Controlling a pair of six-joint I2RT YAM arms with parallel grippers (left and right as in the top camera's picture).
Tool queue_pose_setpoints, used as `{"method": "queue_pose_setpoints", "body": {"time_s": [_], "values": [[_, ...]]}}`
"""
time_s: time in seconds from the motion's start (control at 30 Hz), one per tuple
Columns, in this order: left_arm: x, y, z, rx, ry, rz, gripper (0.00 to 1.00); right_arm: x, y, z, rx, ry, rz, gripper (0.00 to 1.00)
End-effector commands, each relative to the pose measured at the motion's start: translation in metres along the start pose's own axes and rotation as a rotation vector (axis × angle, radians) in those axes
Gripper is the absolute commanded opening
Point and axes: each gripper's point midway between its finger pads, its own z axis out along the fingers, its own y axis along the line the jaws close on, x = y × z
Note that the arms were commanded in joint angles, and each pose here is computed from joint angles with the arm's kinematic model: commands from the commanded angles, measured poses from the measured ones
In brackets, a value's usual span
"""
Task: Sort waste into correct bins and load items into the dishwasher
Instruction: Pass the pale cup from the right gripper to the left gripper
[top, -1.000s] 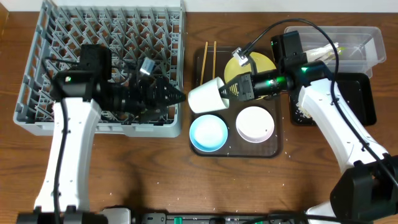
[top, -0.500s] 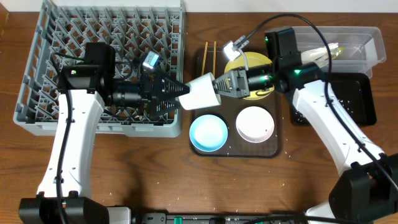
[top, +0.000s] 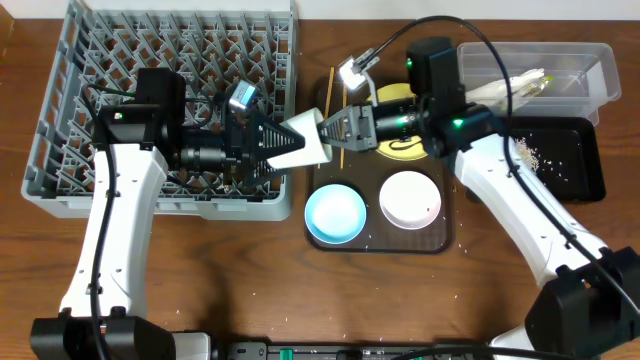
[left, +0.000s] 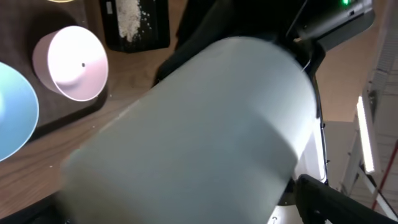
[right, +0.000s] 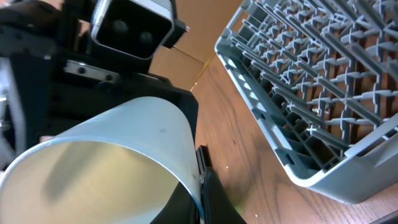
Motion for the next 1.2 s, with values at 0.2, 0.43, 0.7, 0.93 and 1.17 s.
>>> {"method": "queue_pose_setpoints", "body": {"time_s": [0.2,0.43,0.7,0.93,1.17], "values": [[0.001,-0.014,-0.001,0.091,0.006,0.019,0.94,0.005,0.0,0.025,0.058,0.002,-0.003,0.01],[0.001,-0.018,-0.002,0.117,0.009,0.015,0.85,0.021,-0.012,0.029,0.07,0.029,0.043,0.01],[0.001,-0.02,-0.002,0.125,0.008,0.021,0.84,0.038,-0.027,0.031,0.084,0.053,0.093,0.01],[-0.012,-0.021,-0.003,0.127,-0.008,0.014,0.88,0.041,-0.027,0.03,0.077,0.066,0.114,0.01],[-0.016,-0.024,-0.006,0.138,-0.017,0.005,0.88,0.036,-0.032,0.021,0.083,0.048,0.116,0.01]]}}
